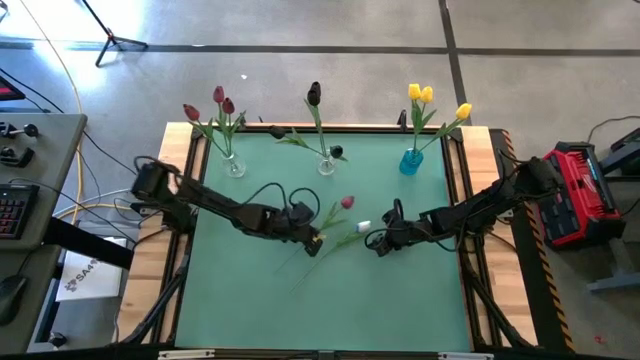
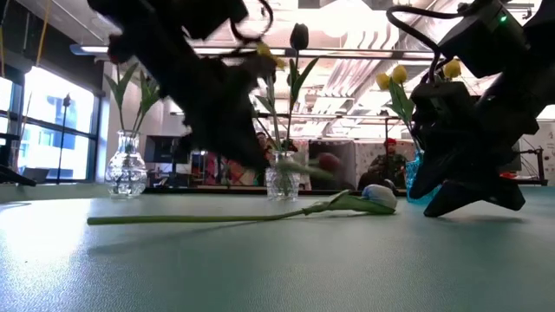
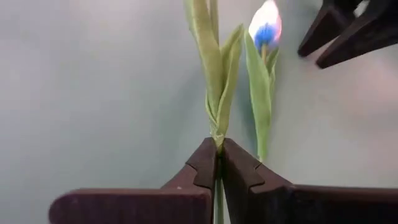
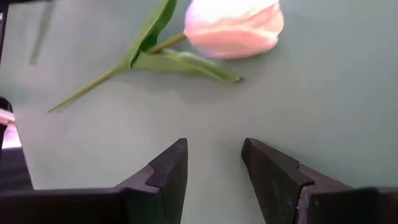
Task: Sort flowers into vase by color
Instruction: Put the red tulip into the left transparent vase
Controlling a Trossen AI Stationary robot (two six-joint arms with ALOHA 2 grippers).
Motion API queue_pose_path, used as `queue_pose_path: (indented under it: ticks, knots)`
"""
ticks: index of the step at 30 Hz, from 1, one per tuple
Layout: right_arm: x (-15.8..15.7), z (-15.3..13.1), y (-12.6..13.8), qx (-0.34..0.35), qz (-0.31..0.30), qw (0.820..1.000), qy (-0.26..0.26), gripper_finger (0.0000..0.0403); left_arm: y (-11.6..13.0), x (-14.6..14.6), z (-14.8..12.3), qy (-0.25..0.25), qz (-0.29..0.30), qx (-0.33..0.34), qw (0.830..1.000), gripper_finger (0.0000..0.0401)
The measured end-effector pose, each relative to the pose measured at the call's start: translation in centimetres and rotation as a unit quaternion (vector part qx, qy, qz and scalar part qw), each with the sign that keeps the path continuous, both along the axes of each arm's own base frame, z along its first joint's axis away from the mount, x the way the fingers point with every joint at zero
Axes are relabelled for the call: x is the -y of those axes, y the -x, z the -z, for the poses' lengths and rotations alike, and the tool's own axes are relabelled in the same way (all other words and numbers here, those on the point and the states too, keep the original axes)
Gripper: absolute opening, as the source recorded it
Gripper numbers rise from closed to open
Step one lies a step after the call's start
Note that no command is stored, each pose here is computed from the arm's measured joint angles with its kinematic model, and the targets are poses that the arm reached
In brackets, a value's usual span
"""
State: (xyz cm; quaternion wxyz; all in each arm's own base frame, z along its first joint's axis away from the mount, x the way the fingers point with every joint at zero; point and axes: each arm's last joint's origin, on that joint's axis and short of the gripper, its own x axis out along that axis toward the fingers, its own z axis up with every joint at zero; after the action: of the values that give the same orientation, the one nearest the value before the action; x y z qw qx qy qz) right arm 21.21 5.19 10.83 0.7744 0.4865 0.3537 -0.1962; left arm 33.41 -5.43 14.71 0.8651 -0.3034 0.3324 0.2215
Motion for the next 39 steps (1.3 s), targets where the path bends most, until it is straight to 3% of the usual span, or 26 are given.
queue_pose_path:
  ticks: [3,8,13,22,26,29,34,39]
  knots:
    - [0.1,0.0,0.0,0.002,0.010,1.000,0.006,0.0155,0.8,-0.2,-2.4,-0.027,-0.006,0.017,0.999,0.0001]
    - [0.1,0.0,0.0,0.001,0.014,1.000,0.011,0.0155,2.8,-0.2,-7.3,-0.131,0.004,0.063,0.989,0.0001]
    - [0.2,0.1,0.1,0.000,0.019,0.999,0.031,0.0155,4.8,0.1,-11.3,-0.263,0.024,0.092,0.960,0.0000]
    - [0.6,0.1,0.2,0.001,0.042,0.996,0.083,0.0156,8.1,-1.3,-17.5,-0.369,-0.006,0.188,0.910,0.0000]
    - [0.7,0.1,0.2,0.002,0.044,0.994,0.105,0.0156,10.0,-2.8,-18.3,-0.386,-0.031,0.277,0.879,0.0000]
    - [0.7,0.1,0.2,0.002,0.043,0.994,0.105,0.0156,11.6,-4.0,-17.4,-0.402,-0.046,0.317,0.857,0.0000]
    - [0.6,0.1,0.2,0.004,0.054,0.994,0.093,0.0156,14.5,-6.0,-15.8,-0.445,-0.096,0.330,0.827,0.0000]
    - [0.4,0.2,0.3,0.001,0.052,0.993,0.101,0.0156,17.2,-7.8,-15.3,-0.515,-0.135,0.334,0.778,0.0000]
